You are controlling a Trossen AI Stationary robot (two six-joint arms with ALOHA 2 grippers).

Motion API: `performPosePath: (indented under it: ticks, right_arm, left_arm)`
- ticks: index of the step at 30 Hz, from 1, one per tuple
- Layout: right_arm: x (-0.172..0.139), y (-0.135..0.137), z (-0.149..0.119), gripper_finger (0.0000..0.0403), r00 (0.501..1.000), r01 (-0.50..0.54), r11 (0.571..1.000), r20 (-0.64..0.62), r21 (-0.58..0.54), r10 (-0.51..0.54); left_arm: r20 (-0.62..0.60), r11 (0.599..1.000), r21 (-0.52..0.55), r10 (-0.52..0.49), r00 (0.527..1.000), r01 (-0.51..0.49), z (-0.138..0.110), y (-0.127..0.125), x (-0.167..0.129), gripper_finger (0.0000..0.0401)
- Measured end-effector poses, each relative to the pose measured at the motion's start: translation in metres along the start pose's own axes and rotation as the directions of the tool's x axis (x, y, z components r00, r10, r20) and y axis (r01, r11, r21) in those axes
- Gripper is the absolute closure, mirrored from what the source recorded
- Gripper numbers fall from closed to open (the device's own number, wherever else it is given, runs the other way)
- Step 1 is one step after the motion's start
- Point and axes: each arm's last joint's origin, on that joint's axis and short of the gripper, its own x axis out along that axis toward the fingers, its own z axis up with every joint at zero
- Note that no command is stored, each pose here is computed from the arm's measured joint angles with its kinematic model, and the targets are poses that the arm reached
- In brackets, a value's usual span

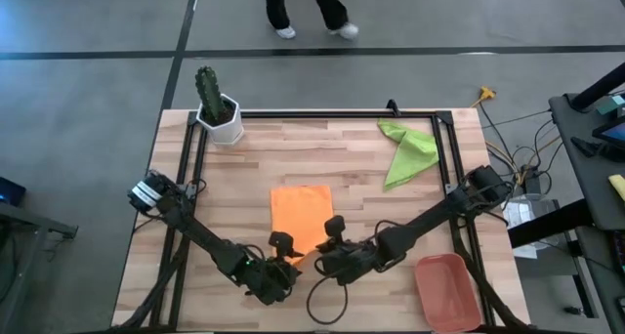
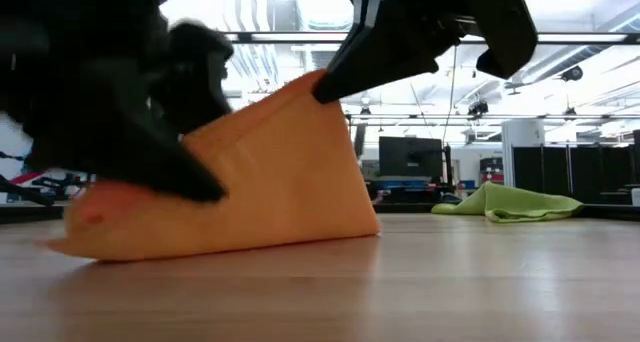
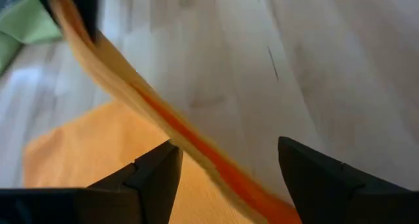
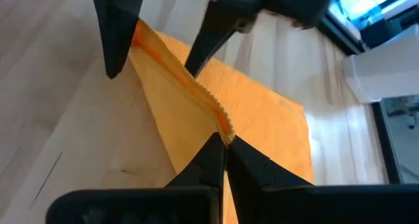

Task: Roll microfiber towels into tight, uniform cylinder then place into a basket
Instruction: Fold the orange microfiber cloth

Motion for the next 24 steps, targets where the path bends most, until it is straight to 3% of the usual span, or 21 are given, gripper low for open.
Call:
performPosePath:
  ticks: [5,16,24]
  right_arm:
    - [0.0,0.0,-0.004,0.0394,0.999,-0.006,1.0,-0.036,0.014,0.006]
    - [-0.001,0.001,-0.017,0.0394,0.988,-0.013,0.999,-0.15,0.052,0.021]
    - [-0.001,0.002,-0.019,0.0394,0.986,-0.012,0.998,-0.163,0.057,0.022]
  left_arm:
    - [-0.044,0.999,0.038,-0.001,0.999,0.002,-0.008,-0.008,0.008,0.0166]
    - [-0.028,0.999,0.021,-0.029,0.999,0.03,0.002,-0.013,-0.004,0.0168]
    - [-0.101,0.998,-0.035,-0.05,0.994,0.047,-0.008,-0.013,-0.004,0.0228]
